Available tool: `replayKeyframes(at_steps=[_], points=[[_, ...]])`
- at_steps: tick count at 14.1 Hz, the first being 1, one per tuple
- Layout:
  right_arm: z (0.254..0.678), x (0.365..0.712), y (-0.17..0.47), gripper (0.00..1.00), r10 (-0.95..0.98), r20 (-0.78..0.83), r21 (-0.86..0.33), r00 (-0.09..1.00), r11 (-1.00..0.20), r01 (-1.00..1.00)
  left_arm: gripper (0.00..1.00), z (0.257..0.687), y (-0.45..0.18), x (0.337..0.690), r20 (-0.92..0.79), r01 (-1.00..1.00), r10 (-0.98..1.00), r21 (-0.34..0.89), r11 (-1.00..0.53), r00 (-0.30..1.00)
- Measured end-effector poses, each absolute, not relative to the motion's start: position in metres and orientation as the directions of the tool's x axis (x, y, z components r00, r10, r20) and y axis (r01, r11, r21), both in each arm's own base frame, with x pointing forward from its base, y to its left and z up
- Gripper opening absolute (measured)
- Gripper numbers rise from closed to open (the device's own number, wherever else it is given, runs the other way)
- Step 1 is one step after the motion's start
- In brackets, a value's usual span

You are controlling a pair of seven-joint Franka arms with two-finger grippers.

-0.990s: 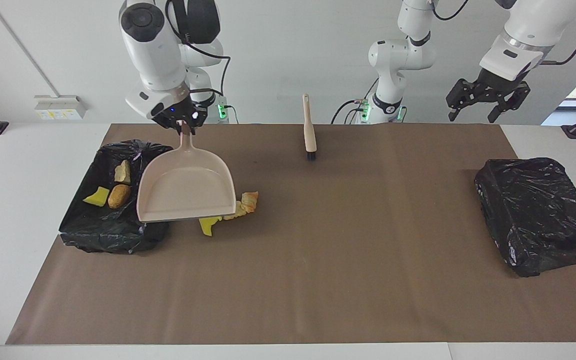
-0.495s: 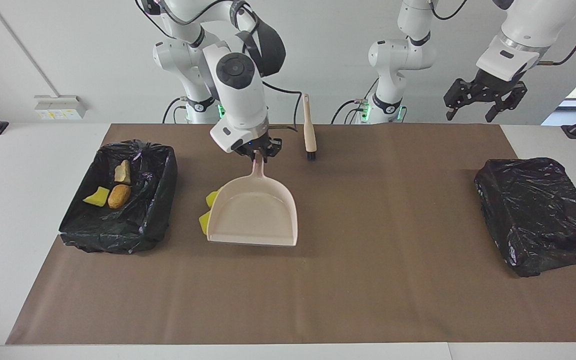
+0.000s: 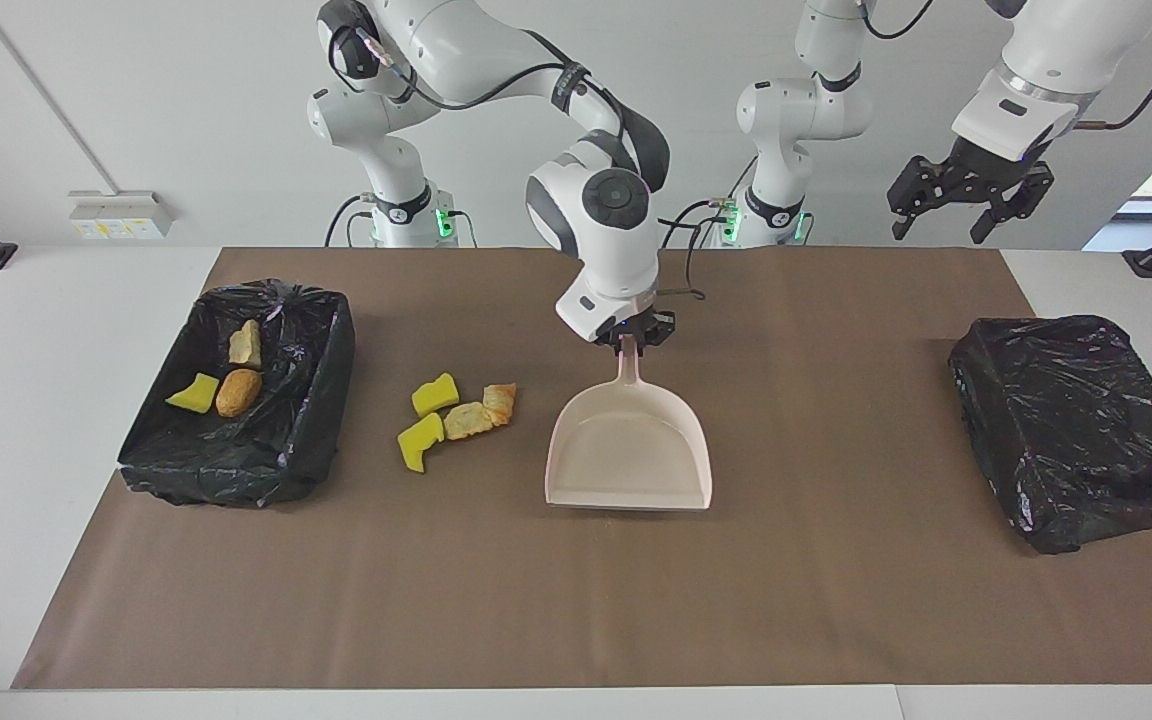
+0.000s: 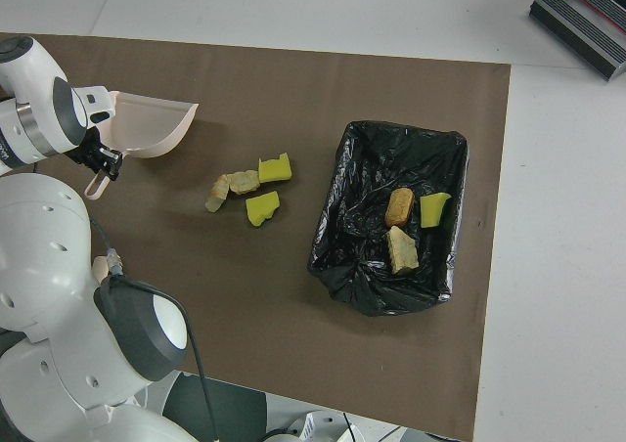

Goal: Sweep and dump trash in bin
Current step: 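Bring the empty dustpan back and set it on the table with the right gripper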

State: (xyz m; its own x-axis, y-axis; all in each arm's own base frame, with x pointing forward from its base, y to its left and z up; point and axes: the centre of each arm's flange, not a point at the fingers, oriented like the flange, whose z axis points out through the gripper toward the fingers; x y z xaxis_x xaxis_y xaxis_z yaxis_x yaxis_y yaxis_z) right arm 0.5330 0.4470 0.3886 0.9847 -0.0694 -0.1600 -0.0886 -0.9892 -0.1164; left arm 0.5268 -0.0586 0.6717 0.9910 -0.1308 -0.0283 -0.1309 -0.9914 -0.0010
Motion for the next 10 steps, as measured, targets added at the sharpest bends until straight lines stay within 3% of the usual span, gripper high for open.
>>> replayKeyframes(at_steps=[10], points=[[0.357, 0.536, 0.454, 0.32, -0.061, -0.155, -0.122, 0.986, -0.989, -0.081, 1.00, 0.672, -0.055, 0.527, -0.029, -0.124, -0.123, -0.001, -0.992, 0.992]])
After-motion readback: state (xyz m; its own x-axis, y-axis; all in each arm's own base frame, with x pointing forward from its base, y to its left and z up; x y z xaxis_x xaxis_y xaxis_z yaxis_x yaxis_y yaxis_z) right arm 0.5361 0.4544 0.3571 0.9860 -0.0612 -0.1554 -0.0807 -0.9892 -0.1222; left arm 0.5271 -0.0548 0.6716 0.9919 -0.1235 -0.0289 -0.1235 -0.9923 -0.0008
